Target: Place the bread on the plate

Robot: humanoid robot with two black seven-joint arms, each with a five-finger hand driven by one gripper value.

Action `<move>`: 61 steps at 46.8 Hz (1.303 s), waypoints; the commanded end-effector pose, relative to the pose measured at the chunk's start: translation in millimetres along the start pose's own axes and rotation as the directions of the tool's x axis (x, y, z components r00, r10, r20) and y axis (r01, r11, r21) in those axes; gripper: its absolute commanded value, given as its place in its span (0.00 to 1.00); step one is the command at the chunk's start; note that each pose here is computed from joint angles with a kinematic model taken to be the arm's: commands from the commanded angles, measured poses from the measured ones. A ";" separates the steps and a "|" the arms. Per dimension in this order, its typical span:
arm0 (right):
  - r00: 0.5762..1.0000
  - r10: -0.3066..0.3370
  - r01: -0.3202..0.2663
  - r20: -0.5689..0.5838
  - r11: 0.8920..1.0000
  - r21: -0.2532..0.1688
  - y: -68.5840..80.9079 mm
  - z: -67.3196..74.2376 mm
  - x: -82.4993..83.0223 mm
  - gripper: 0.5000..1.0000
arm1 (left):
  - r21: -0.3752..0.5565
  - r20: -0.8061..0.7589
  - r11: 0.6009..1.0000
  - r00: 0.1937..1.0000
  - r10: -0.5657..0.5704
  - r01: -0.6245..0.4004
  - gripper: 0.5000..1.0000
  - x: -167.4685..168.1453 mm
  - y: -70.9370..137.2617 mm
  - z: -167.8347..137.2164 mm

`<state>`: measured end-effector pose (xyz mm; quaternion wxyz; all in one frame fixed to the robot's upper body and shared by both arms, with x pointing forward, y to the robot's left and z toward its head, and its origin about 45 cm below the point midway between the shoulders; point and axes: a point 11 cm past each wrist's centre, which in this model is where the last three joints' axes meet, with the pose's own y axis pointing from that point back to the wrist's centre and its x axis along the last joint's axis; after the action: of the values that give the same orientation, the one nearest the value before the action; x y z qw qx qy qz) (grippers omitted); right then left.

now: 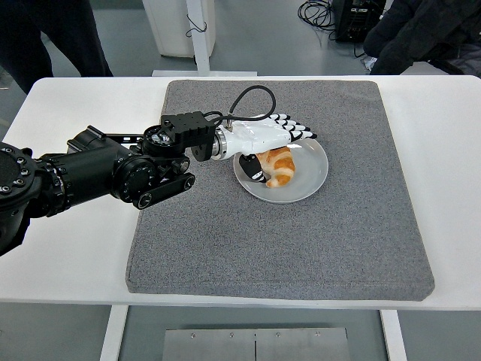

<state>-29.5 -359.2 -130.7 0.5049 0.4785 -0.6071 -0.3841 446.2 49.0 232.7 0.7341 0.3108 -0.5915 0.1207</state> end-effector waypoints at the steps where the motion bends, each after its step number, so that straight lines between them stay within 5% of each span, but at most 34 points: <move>1: 1.000 0.000 0.000 0.000 1.000 0.000 0.0 0.0 0.0 1.00 | -0.010 0.008 1.000 1.000 0.001 -0.001 1.00 6.0 -1.1 3.1; 14: 1.000 0.000 0.000 0.000 1.000 0.000 0.0 0.0 0.0 1.00 | -0.055 0.028 0.998 0.999 0.037 -0.035 1.00 33.4 -5.4 16.7; 31: 1.000 0.000 0.000 0.000 1.000 0.000 0.0 0.0 0.0 1.00 | -0.093 -0.160 0.989 0.982 0.100 -0.115 1.00 87.4 -7.9 27.2; 51: 1.000 0.000 0.000 0.000 1.000 0.000 0.0 0.0 0.0 1.00 | -0.077 -0.431 0.965 0.881 0.195 -0.251 1.00 144.9 -5.6 33.9; 61: 1.000 -0.003 0.003 0.001 1.000 0.000 0.0 -0.1 -0.7 1.00 | 0.048 -0.610 0.932 0.729 0.311 -0.358 1.00 170.1 19.9 -11.6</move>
<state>-29.5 -359.2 -130.7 0.5049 0.4785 -0.6071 -0.3841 481.0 25.7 390.1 0.8562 0.1342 -0.4060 0.2899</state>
